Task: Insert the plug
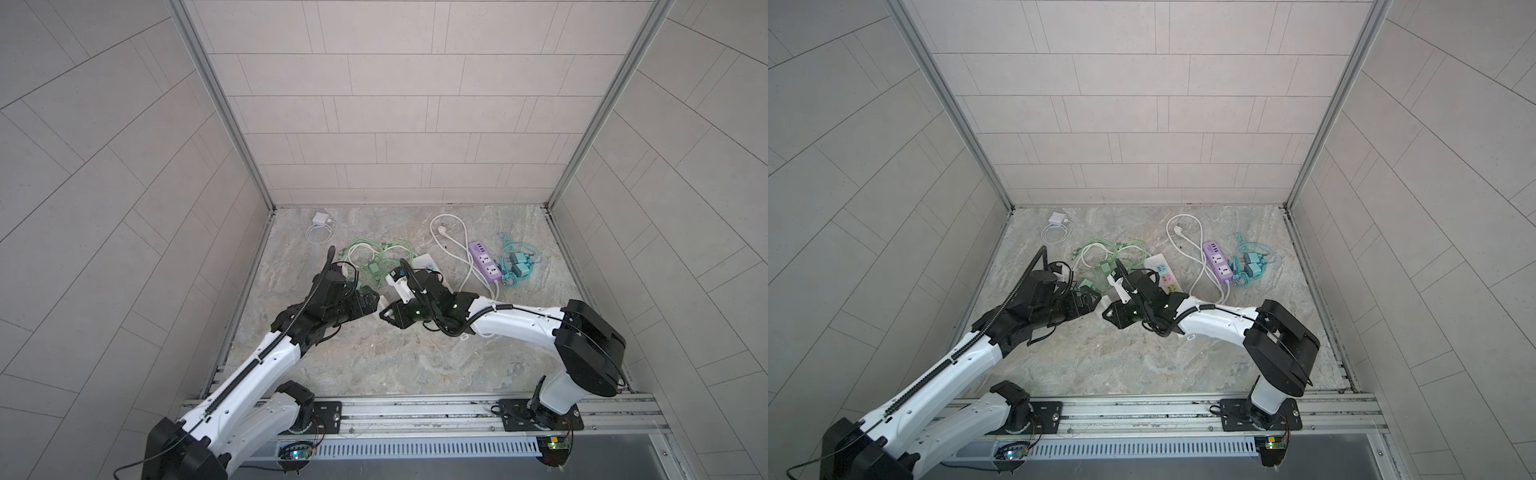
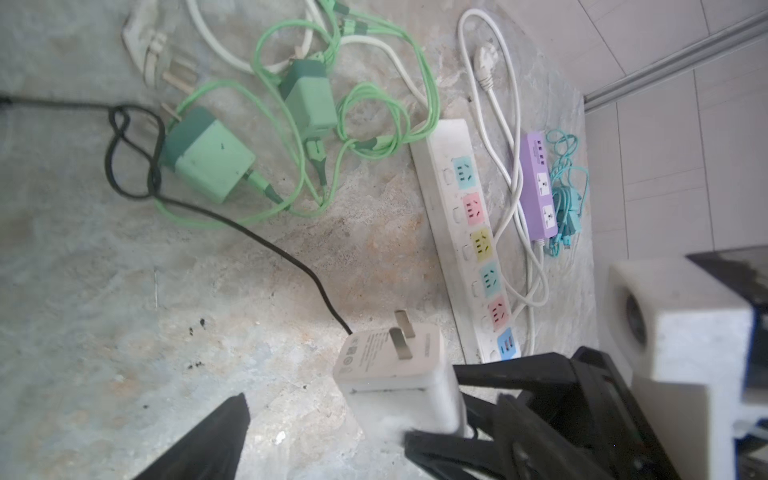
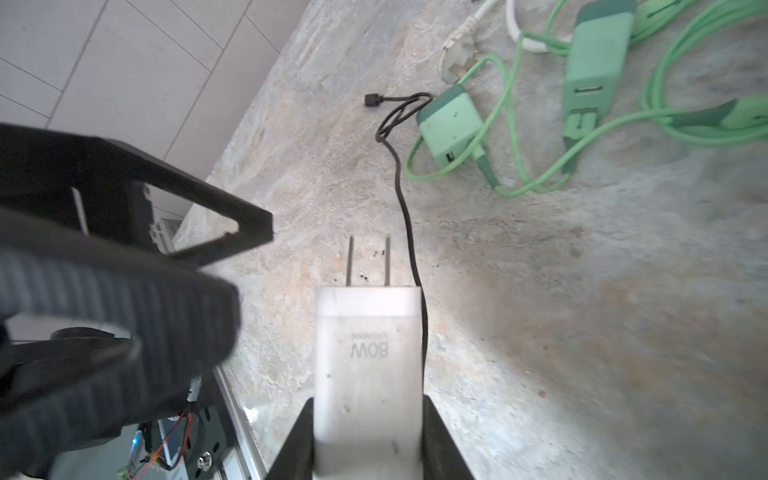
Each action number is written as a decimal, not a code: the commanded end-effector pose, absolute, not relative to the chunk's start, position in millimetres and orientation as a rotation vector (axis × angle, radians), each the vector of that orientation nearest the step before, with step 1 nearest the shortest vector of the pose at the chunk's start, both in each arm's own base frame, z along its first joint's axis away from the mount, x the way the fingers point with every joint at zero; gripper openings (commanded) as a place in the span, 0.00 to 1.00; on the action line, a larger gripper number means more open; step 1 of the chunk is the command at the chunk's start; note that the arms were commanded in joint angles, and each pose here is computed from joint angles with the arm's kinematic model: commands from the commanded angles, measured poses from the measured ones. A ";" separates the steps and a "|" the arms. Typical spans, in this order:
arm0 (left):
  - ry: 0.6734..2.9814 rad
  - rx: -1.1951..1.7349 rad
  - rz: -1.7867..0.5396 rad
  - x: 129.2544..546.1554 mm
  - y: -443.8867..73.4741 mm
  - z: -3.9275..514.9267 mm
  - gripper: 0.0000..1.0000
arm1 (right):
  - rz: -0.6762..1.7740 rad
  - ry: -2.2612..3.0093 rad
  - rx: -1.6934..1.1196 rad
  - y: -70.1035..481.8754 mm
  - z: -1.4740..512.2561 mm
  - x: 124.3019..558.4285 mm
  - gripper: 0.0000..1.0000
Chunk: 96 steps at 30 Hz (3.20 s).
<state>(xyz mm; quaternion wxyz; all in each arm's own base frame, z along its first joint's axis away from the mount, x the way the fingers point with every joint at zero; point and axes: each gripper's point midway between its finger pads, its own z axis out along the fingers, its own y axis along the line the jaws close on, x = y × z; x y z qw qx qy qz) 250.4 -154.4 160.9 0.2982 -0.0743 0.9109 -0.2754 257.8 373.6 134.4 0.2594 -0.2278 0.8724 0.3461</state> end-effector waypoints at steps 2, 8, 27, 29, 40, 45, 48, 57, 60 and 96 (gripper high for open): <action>2.308 0.097 -0.620 260.9 -157.1 180.4 1.00 | 0.822 2.458 -0.707 341.4 139.3 257.5 0.28; 1.955 0.336 -0.551 274.5 -169.9 193.7 1.00 | 0.806 2.539 -0.722 316.5 147.8 266.8 0.28; 1.454 1.168 -0.231 248.4 -247.4 163.9 1.00 | 0.699 2.756 -0.885 293.4 152.8 261.1 0.29; 1.430 1.216 -0.183 247.7 -249.3 158.3 1.00 | 0.719 2.765 -0.899 294.5 151.0 258.2 0.29; 1.293 1.403 -0.093 236.9 -274.3 141.6 0.95 | 0.755 2.766 -0.953 291.4 151.9 245.7 0.29; 1.289 1.446 -0.080 237.1 -281.3 133.2 0.90 | 0.783 2.759 -0.962 291.5 154.0 241.3 0.29; 1.282 1.447 -0.077 237.0 -283.8 133.1 0.90 | 0.791 2.757 -0.965 291.7 154.7 239.7 0.29; 1.270 1.465 -0.044 240.3 -288.9 129.0 0.84 | 0.836 2.747 -0.967 297.8 154.6 236.2 0.29; 1.279 1.457 -0.025 245.0 -290.4 127.6 0.77 | 0.837 2.743 -0.968 298.1 156.1 234.7 0.29; 1.488 1.021 -0.220 253.4 -271.0 153.1 0.32 | 0.765 2.412 -0.469 232.7 225.5 262.6 0.72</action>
